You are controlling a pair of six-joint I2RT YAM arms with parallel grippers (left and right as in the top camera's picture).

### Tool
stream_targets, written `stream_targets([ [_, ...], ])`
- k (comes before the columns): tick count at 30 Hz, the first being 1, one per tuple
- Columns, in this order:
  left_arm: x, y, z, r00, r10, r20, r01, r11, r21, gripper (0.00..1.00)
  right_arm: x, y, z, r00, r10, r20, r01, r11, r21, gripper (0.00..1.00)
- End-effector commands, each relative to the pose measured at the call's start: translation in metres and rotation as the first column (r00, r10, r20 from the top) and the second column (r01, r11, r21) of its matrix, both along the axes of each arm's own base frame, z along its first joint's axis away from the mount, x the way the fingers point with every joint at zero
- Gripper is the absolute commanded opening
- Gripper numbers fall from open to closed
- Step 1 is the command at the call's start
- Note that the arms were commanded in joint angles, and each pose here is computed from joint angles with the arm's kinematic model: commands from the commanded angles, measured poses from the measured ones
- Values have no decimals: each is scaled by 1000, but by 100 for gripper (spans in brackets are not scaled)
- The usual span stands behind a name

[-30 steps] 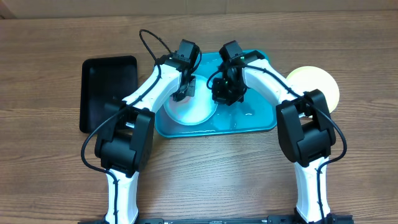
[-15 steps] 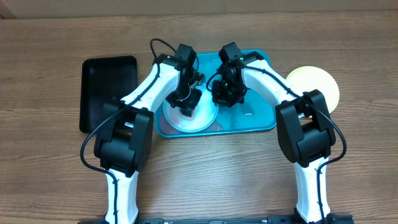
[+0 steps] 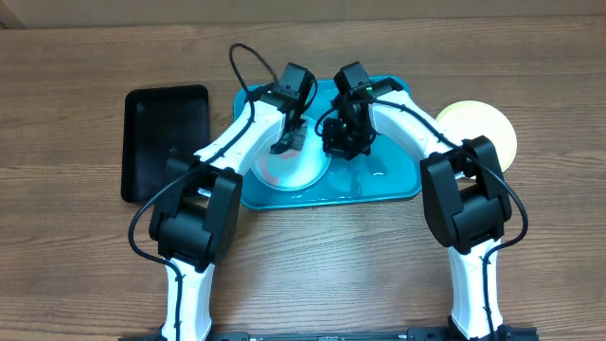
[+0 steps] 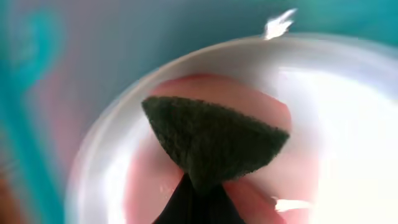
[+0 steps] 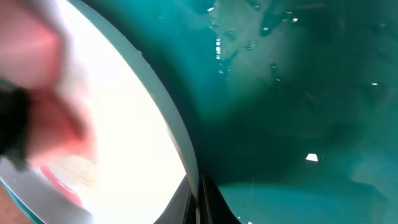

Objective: Clean dirty plates on tray and stack at the side
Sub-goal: 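Scrub the blue-rimmed plate with the sponge while right gripper holds it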

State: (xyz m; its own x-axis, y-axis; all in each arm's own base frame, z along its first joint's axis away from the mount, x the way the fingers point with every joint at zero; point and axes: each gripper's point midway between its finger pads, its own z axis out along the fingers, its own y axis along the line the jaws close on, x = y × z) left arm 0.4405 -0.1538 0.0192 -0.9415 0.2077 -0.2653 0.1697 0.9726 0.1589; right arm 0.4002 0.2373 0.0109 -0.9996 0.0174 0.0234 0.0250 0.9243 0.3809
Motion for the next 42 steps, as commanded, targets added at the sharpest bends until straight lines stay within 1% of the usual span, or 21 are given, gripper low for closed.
stream_targets([
  [1, -6, 52, 2, 983, 174, 60, -183, 956, 229, 4, 1, -1, 0, 1000, -11, 1, 11, 1000, 3, 4],
  [3, -19, 53, -2, 985, 175, 0, -170, 958, 233, 4, 2, 0, 0, 1000, -11, 3, 11, 1000, 4, 4],
  [5, -35, 42, -9, 986, 127, -107, -107, 978, 180, 4, 2, 0, 0, 1000, -14, 2, 14, 1000, 4, 4],
  [6, -44, 28, -14, 982, 51, -181, -32, 994, 108, 4, 2, 0, 0, 1000, -14, 1, 14, 1000, 4, 4],
  [7, -54, 7, -18, 965, -69, -254, 69, 998, -8, 4, 2, 0, 0, 1000, -14, 1, 14, 1000, 4, 4],
  [8, -65, -13, -19, 935, -196, -296, 164, 978, -131, 4, 2, 0, 0, 1000, -14, 1, 14, 1000, 5, 4],
  [9, -78, -37, -16, 887, -339, -313, 254, 925, -284, 4, 1, 0, 0, 1000, -13, -1, 13, 1000, 7, 4],
  [11, -96, -70, -4, 811, -516, -274, 338, 797, -500, 4, 0, 1, 1, 1000, -11, -7, 11, 1000, 17, 4],
  [12, -100, -82, 2, 792, -560, -244, 352, 745, -567, 4, 0, 1, 1, 1000, -11, -8, 11, 1000, 17, 4],
  [13, -101, -88, 6, 786, -578, -221, 357, 715, -601, 5, 0, 1, 1, 1000, -11, -8, 11, 1000, 16, 4],
  [16, -87, -97, 8, 809, -564, -163, 365, 701, -613, 4, 0, 1, 1, 1000, -11, -8, 11, 1000, 16, 4],
  [18, -69, -95, 5, 857, -494, -145, 333, 748, -574, 4, 0, 1, 1, 1000, -11, -8, 11, 1000, 16, 4],
  [22, -18, -54, -4, 979, -168, -115, 119, 929, -351, 4, 0, 1, 1, 1000, -11, -8, 11, 1000, 16, 4],
  [23, -7, -38, -3, 993, -71, -91, 43, 960, -276, 4, 0, 1, 1, 1000, -11, -8, 11, 1000, 16, 4],
  [25, 7, -8, 1, 996, 75, -39, -80, 985, -155, 5, 0, 1, 1, 1000, -11, -7, 11, 1000, 16, 4],
  [28, 10, 16, 4, 990, 140, -9, -140, 989, -51, 4, 0, 1, 1, 1000, -12, -7, 12, 1000, 16, 4],
  [33, -13, 22, 0, 986, 133, -100, -134, 991, -8, 4, 1, 1, 1, 1000, -12, -6, 12, 1000, 16, 4],
  [36, -34, 7, -4, 977, 63, -203, -78, 995, -70, 4, 1, 1, 1, 1000, -12, -4, 12, 1000, 17, 4],
  [38, -51, -18, -4, 956, -70, -284, 8, 977, -211, 4, 1, 1, 1, 1000, -12, -3, 12, 1000, 18, 4],
  [40, -68, -51, 4, 915, -254, -314, 110, 905, -410, 4, 1, 1, 1, 1000, -12, -4, 12, 1000, 17, 4],
  [42, -78, -78, 17, 874, -401, -274, 186, 798, -573, 4, 1, 1, 1, 1000, -12, -4, 12, 1000, 18, 4],
])
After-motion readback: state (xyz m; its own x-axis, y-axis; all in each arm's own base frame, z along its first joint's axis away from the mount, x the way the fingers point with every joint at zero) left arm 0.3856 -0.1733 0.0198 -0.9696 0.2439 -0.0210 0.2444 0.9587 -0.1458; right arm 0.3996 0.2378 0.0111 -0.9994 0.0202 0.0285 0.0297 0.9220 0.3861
